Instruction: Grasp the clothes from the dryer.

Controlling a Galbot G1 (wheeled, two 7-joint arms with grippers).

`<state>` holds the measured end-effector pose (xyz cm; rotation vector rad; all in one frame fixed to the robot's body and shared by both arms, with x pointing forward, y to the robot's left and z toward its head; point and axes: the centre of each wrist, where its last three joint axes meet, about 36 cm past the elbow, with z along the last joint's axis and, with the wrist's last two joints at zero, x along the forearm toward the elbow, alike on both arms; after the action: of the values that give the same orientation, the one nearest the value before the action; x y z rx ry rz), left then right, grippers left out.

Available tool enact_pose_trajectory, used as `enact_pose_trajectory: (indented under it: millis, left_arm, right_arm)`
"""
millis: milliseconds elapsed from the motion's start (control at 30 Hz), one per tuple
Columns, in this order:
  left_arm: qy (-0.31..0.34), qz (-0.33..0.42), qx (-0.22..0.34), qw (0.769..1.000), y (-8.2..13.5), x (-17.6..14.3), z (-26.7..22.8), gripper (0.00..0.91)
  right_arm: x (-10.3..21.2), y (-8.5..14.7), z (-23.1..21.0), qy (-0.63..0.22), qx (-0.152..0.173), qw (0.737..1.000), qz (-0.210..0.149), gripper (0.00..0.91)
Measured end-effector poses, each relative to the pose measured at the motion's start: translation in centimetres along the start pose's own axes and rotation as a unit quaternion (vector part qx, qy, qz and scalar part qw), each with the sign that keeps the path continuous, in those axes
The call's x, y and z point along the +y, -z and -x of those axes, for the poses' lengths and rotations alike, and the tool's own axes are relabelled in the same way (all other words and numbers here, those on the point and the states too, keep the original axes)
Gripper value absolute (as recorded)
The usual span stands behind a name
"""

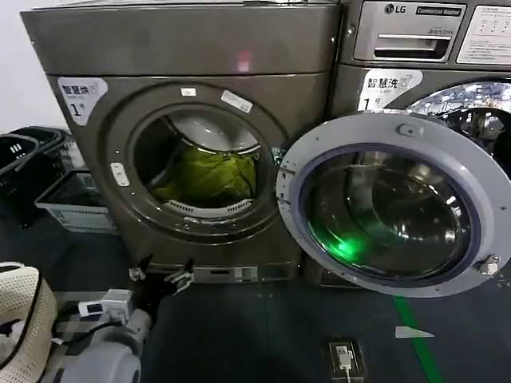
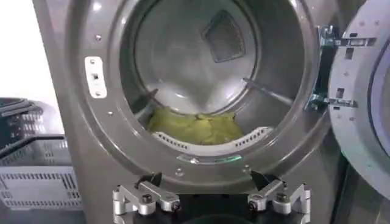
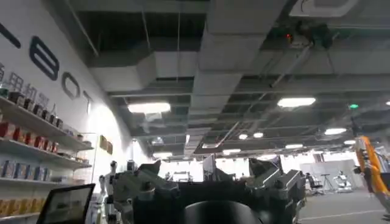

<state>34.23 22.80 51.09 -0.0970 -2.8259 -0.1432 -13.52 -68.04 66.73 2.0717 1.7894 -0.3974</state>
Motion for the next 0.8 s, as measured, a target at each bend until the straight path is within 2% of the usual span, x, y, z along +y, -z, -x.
enact_pose_trajectory:
  millis: [800]
  left_arm:
    - [-0.020, 0.008, 0.002, 1.000, -0.04, -0.30, 0.15, 0.907]
  right_arm:
    - [-0.51, -0.12, -0.04, -0.006, 0.002, 1.000, -0.001, 0.907]
